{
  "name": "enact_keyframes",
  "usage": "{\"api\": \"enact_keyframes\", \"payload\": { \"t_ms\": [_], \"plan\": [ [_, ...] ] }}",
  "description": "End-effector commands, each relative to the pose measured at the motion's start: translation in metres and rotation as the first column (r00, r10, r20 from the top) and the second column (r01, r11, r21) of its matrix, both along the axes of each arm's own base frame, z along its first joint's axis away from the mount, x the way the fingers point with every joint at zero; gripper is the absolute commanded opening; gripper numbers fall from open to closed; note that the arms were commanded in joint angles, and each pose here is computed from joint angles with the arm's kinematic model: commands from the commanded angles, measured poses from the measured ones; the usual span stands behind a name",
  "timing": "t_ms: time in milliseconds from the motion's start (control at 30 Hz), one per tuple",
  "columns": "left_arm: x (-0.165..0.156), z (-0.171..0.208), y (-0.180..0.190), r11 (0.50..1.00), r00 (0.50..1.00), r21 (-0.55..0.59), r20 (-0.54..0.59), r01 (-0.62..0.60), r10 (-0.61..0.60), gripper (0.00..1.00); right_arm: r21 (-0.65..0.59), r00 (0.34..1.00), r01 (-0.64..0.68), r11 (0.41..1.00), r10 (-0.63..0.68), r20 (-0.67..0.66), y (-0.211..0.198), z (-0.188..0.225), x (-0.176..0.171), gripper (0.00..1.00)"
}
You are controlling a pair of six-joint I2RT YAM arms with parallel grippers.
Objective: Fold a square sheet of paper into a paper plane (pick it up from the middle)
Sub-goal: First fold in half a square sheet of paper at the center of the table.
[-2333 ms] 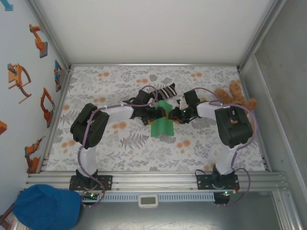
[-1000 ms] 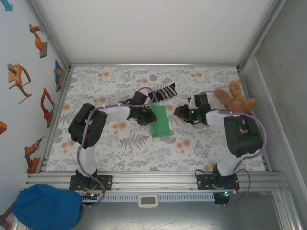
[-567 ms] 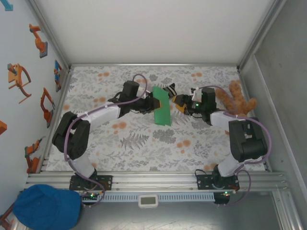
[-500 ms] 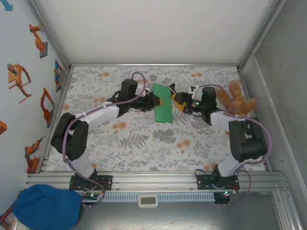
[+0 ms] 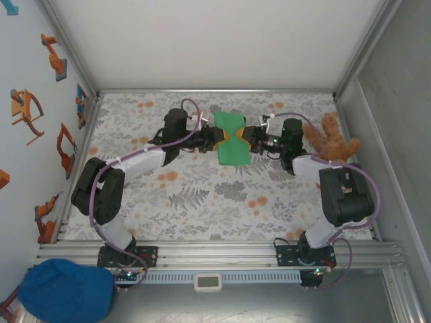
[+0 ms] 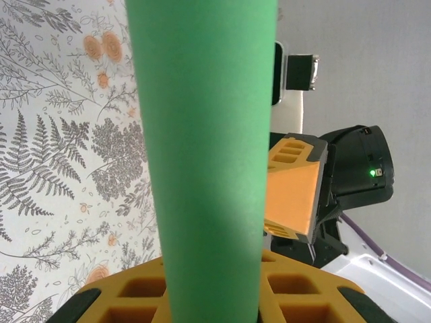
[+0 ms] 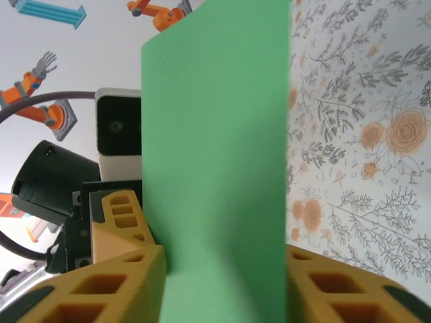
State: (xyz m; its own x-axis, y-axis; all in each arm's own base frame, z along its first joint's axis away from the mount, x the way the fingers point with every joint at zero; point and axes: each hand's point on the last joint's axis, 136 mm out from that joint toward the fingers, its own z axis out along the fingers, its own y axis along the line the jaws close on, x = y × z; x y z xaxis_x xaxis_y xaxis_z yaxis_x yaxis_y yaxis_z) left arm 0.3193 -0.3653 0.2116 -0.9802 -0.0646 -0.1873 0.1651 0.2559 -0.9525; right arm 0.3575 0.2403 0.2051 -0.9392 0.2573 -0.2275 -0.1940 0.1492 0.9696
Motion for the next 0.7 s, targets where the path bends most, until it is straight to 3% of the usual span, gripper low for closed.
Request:
{"api": "enact_keyframes", "payload": {
  "t_ms": [0,333,400,433,600,667],
  "plan": [
    [-0.002,-0.015,0.007,0.999,1.000,0.032,-0.021,0.004,-0.003,0.23,0.009,0.999,-0.013,1.000,0.013,0.039,0.001,0.004,-0.001,0.35],
    [-0.009,-0.046,0.017,0.993,0.998,0.116,-0.056,0.004,0.003,0.24,-0.026,0.999,0.011,1.000,-0.012,-0.032,-0.003,-0.034,0.003,0.20],
    [-0.009,-0.051,0.017,0.993,0.998,0.122,-0.066,0.007,0.001,0.24,-0.032,0.999,0.010,0.999,-0.011,-0.040,-0.003,-0.040,0.003,0.02],
    [-0.009,-0.053,0.017,0.992,0.998,0.123,-0.068,0.008,0.000,0.24,-0.036,0.999,0.012,0.999,-0.014,-0.047,-0.003,-0.043,0.002,0.00],
    [-0.009,-0.084,0.017,0.983,0.993,0.185,-0.119,0.010,0.013,0.30,-0.111,0.994,0.052,0.992,-0.062,-0.085,-0.008,-0.068,0.001,0.00],
    [-0.010,-0.099,0.020,0.972,0.991,0.236,-0.131,0.005,0.026,0.41,-0.167,0.993,0.051,0.985,-0.068,-0.097,-0.008,-0.079,-0.003,0.00]
  ]
}}
